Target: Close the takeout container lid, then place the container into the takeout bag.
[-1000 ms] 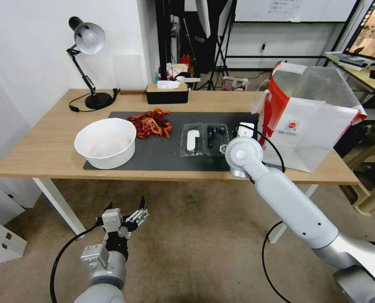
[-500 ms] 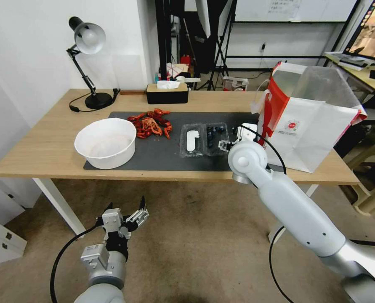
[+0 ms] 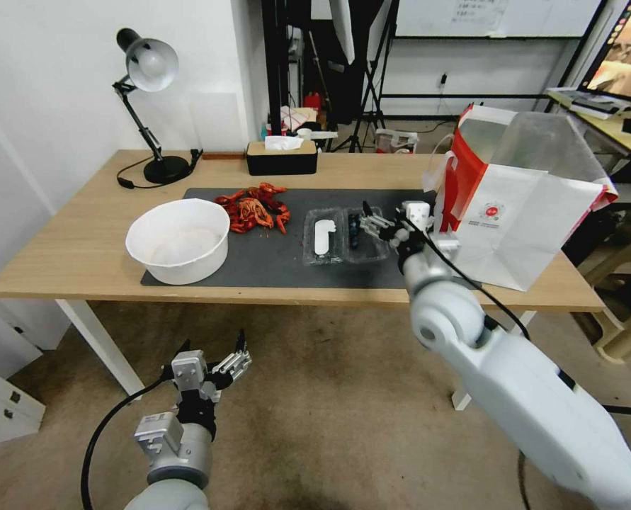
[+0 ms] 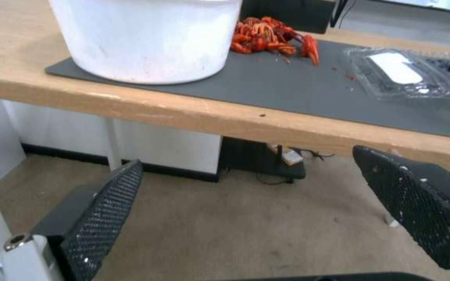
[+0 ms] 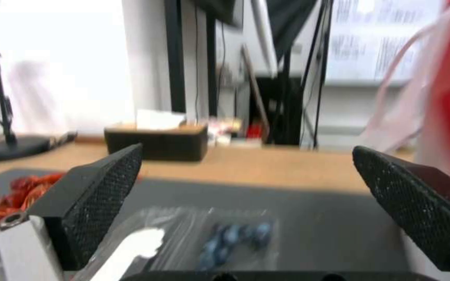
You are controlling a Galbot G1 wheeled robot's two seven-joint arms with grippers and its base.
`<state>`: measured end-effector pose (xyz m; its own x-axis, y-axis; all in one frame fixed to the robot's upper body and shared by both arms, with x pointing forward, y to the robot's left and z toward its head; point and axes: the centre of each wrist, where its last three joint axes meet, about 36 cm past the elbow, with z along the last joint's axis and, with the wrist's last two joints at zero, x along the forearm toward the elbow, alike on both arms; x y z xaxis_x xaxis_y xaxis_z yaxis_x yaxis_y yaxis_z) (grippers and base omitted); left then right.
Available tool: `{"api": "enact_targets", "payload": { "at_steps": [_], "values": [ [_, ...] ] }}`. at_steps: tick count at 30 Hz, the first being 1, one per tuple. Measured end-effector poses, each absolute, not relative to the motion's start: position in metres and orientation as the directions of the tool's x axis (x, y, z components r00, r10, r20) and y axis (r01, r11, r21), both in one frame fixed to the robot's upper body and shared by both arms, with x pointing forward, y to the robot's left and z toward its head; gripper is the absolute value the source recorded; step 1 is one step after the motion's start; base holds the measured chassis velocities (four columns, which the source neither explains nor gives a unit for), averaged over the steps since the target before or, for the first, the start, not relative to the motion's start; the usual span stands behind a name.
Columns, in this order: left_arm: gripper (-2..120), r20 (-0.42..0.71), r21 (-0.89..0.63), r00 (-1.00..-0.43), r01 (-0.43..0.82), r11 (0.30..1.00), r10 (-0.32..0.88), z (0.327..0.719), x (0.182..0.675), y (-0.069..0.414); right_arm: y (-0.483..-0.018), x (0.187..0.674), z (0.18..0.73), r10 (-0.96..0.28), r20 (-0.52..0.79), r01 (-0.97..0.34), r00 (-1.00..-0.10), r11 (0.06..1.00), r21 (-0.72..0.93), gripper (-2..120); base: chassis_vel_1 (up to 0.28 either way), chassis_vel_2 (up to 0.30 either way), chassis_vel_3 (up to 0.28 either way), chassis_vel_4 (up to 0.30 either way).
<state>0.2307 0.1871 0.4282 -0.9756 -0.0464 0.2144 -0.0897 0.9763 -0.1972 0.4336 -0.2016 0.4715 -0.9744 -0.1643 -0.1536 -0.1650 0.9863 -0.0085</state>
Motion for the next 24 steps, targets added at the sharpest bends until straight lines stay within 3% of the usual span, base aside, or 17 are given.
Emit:
{"api": "enact_targets", "payload": {
  "at_steps": [6,11,24],
  "values": [
    [100,0.208,-0.204,-0.977,-0.084,0.975,-0.041,0.429,0.230,0.186,-0.219,0.389,0.449,-0.126,-0.236,-0.124,-0.964,0.992,-0.025,100,0.000,0.000,0.000,0.000],
    [100,0.200,-0.209,-0.979,-0.080,0.975,-0.038,0.430,0.230,0.185,-0.223,0.332,0.416,-0.093,-0.224,-0.091,-0.970,0.996,-0.018,100,0.000,0.000,0.000,0.000],
    [100,0.186,-0.211,-0.982,-0.058,0.976,-0.018,0.431,0.229,0.187,-0.228,0.249,0.388,-0.028,-0.178,-0.032,-0.984,0.999,0.020,100,0.000,0.000,0.000,0.000]
  ]
}}
